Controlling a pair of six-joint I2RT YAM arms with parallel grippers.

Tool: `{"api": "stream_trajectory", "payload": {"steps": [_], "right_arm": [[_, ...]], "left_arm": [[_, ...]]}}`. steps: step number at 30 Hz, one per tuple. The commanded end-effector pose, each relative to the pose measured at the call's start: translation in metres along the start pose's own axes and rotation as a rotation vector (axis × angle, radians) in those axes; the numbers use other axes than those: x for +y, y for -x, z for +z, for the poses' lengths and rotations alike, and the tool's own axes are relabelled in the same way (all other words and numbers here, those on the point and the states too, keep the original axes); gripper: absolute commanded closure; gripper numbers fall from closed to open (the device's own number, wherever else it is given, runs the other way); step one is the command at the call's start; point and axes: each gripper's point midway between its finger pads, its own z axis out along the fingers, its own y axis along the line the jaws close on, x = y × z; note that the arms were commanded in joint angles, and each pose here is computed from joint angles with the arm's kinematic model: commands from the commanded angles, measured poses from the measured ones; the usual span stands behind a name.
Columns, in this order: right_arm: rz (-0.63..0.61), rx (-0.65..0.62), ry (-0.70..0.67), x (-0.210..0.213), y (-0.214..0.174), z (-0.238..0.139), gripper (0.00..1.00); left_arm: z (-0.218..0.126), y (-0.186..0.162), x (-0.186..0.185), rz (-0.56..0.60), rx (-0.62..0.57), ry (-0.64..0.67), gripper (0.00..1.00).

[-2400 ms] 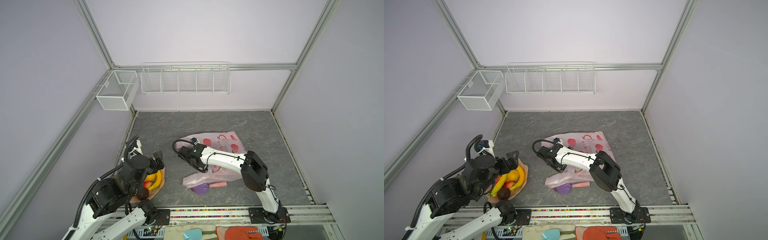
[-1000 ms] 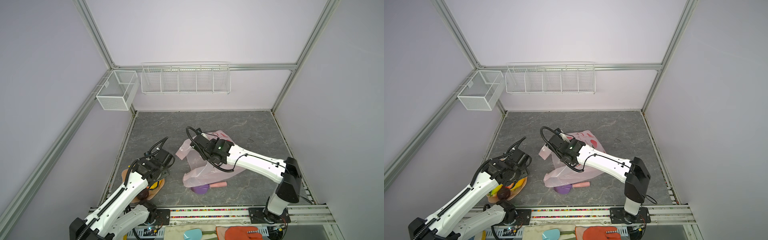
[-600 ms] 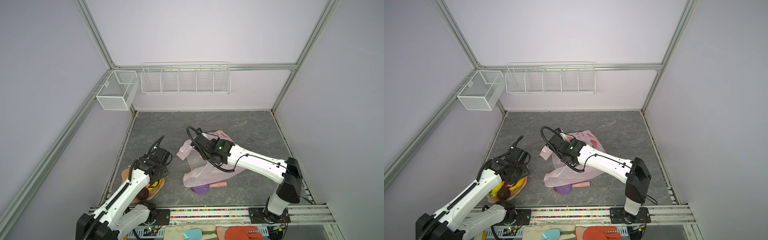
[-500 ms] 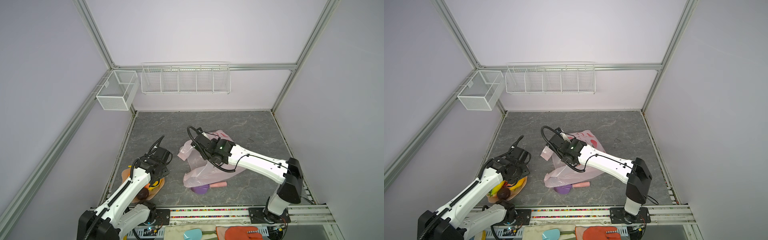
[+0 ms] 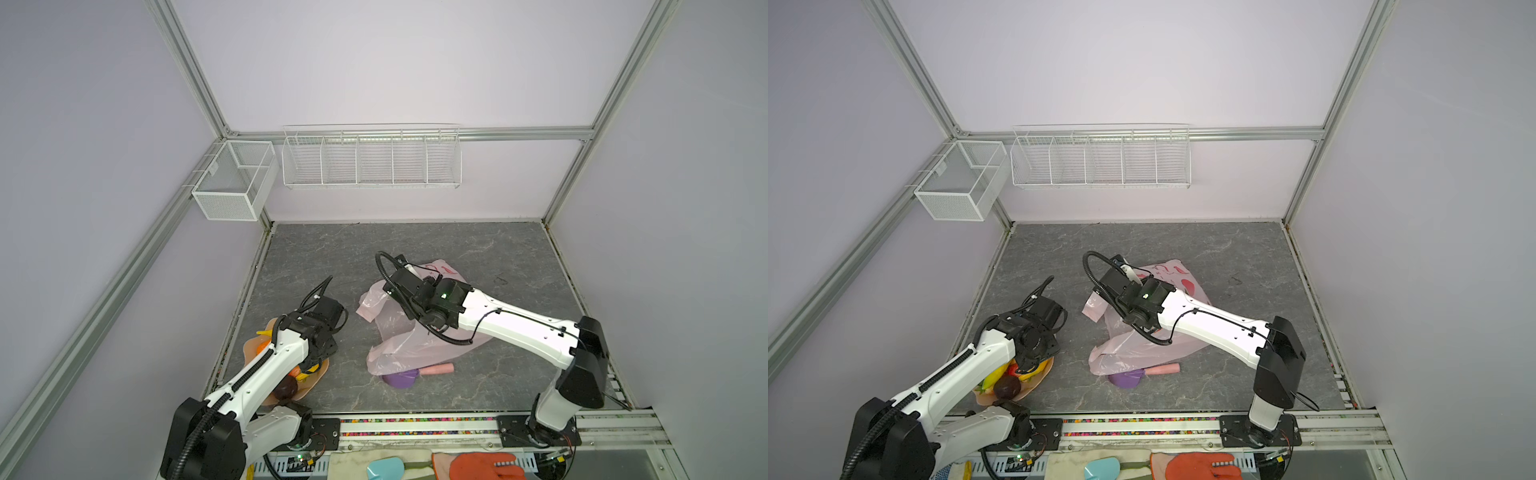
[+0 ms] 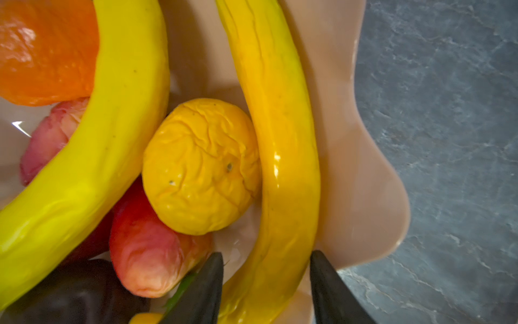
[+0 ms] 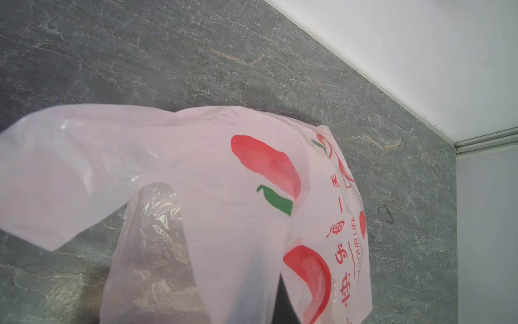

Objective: Place the fruits into the plastic bag
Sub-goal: 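Lower the left gripper into the bowl and grasp the yellow banana, then carry the banana with the left gripper into the bag's opening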

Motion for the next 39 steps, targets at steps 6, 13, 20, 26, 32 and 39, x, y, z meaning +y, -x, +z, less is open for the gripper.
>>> {"api": "stream_trajectory", "payload": {"steps": [6, 13, 20, 26, 32, 39], "right_arm": [[0.016, -0.010, -0.003, -0.011, 0.001, -0.010, 0.94], [0.015, -0.022, -0.009, -0.015, 0.004, -0.014, 0.94], [0.007, -0.037, -0.019, -0.018, 0.008, -0.016, 0.94], [0.006, -0.035, -0.026, -0.020, 0.010, -0.015, 0.94], [0.008, -0.027, -0.028, -0.022, 0.010, -0.014, 0.94], [-0.001, -0.013, -0.039, -0.029, 0.007, -0.011, 0.94]], "left_arm": [[0.009, 0.001, 0.003, -0.028, -0.013, 0.020, 0.57], [0.011, -0.003, 0.003, -0.036, -0.009, -0.005, 0.72], [-0.026, 0.020, -0.004, 0.006, -0.085, -0.065, 0.76], [-0.053, 0.029, -0.011, 0.023, -0.126, -0.148, 0.81], [-0.099, 0.043, -0.032, 0.126, -0.217, -0.342, 0.90], [-0.158, 0.043, -0.054, 0.420, -0.432, -0.491, 0.93]]}}
